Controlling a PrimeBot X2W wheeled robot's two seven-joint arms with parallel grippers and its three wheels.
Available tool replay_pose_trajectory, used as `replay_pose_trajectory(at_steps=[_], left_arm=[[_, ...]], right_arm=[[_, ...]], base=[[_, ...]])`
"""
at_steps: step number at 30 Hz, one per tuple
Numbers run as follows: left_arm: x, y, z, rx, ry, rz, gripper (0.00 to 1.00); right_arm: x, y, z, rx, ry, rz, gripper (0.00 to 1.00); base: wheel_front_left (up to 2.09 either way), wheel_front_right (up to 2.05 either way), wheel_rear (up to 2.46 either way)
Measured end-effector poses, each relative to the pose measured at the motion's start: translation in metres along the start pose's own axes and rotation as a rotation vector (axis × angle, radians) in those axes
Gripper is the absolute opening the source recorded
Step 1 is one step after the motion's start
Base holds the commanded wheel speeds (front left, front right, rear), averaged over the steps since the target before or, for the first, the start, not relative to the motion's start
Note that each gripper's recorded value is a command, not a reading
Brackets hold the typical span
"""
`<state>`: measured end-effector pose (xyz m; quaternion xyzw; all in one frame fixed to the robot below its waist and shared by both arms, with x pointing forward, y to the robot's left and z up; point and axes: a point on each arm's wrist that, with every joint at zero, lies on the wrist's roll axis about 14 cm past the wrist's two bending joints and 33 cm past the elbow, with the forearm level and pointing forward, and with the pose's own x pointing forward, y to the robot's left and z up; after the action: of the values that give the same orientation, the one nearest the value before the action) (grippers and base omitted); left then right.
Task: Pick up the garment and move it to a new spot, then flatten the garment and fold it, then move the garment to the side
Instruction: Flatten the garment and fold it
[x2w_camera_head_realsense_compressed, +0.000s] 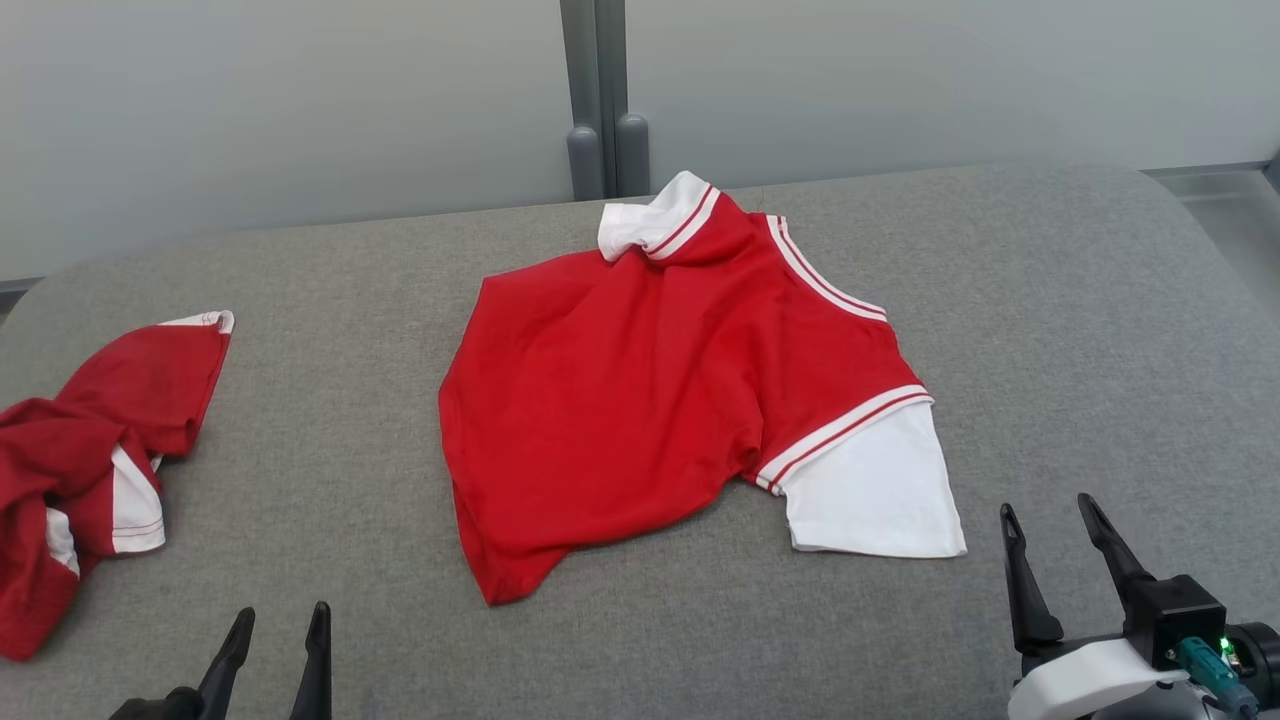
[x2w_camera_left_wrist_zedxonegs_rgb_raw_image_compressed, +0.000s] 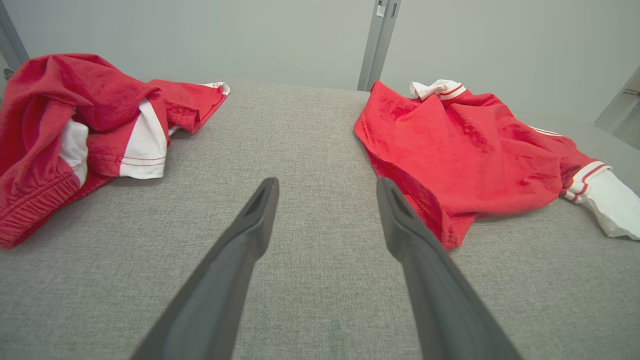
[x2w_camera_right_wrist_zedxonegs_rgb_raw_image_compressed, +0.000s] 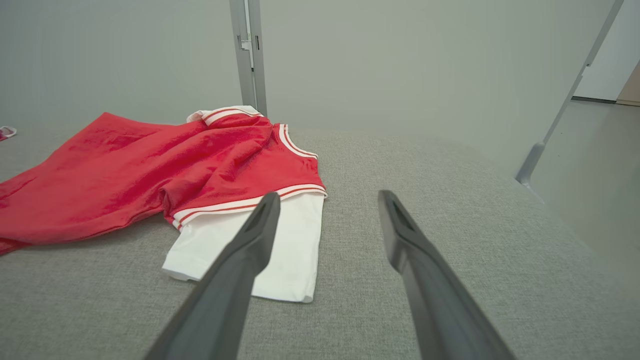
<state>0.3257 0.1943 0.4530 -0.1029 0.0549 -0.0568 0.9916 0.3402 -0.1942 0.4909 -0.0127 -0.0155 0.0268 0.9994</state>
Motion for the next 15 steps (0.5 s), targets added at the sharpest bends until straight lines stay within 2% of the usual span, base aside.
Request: replay_pose_trajectory(at_steps=[6,10,15], left_arm=[[0.006,-0.010,0.000,-0.021,-0.002,-0.022,1.00],[0.014,-0.041,-0.019,-0.065,0.116,-0.123,1.00],[0.023,-0.060,-0.038,-0.087,0.285,-0.193,1.00]], right_arm=[[0.005,0.002,0.003,-0.002,-0.009,0.014,1.00],[0.016,-0.001,-0.010,-0.008,0.036,0.021,1.00],[0.042,0.005,-0.032,-0.036,0.199,0.064,1.00]], base=[[0.00,0.00,0.00],[0.00,0.00,0.00],[0.00,0.00,0.00]])
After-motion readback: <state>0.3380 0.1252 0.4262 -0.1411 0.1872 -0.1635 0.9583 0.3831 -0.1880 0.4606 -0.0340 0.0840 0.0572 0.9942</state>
